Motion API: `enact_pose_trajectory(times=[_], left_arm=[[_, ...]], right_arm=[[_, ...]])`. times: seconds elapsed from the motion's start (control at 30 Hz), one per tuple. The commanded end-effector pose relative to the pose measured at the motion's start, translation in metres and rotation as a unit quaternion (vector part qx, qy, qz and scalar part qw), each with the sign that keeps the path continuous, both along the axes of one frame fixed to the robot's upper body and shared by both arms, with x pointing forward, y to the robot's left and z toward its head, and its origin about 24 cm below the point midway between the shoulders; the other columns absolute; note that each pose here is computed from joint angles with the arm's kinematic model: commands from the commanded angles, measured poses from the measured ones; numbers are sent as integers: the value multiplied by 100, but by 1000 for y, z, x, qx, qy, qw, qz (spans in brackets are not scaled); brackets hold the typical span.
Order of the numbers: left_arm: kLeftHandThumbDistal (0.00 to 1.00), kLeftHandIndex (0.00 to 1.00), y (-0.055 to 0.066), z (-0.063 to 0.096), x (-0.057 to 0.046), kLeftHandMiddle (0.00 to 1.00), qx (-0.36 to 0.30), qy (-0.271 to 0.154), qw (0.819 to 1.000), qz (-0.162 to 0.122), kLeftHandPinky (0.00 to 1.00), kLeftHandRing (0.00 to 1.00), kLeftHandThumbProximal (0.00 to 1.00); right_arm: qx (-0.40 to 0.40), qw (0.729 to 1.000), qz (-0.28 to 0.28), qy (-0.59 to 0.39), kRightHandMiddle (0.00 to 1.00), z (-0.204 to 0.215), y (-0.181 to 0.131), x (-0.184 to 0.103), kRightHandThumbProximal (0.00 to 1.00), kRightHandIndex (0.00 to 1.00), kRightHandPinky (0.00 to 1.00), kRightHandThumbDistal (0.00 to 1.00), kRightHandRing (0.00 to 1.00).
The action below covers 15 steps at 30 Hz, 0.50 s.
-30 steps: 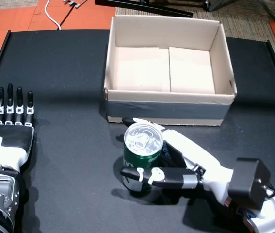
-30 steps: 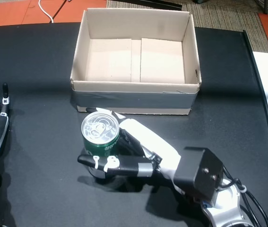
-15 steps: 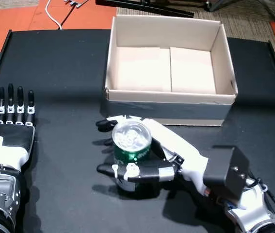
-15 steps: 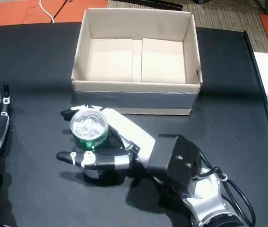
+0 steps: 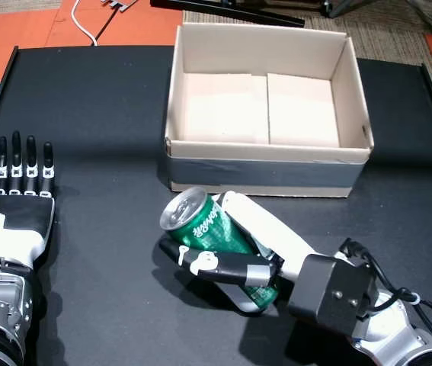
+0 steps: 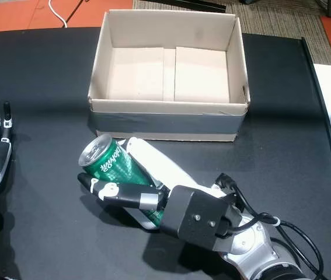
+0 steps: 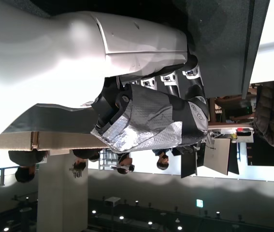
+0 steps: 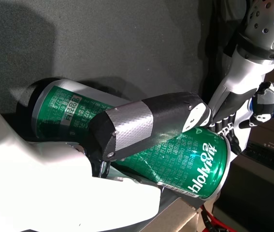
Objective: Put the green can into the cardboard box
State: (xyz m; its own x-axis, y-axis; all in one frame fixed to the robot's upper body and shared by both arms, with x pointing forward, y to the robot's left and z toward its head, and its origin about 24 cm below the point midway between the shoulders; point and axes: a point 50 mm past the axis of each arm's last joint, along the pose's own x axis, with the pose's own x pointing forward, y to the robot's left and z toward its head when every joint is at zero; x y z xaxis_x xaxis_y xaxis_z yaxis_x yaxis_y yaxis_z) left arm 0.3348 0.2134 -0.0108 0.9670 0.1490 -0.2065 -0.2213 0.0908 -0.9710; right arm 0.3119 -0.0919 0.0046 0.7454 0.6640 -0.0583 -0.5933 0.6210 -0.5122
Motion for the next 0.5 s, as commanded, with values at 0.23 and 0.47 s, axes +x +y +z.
enact_pose_trajectory(times=[0.23, 0.47], left_arm=[[0, 54, -7, -25, -18, 55, -13, 66, 998, -6, 76, 65, 50], [0, 55, -8, -26, -18, 54, -14, 65, 998, -10, 76, 65, 47]], right_arm=[[-38, 997, 5, -72, 3, 14, -5, 7, 81, 2, 20, 10, 4], [-85, 962, 30, -258, 3, 58, -12, 21, 62, 0, 21, 21, 6]])
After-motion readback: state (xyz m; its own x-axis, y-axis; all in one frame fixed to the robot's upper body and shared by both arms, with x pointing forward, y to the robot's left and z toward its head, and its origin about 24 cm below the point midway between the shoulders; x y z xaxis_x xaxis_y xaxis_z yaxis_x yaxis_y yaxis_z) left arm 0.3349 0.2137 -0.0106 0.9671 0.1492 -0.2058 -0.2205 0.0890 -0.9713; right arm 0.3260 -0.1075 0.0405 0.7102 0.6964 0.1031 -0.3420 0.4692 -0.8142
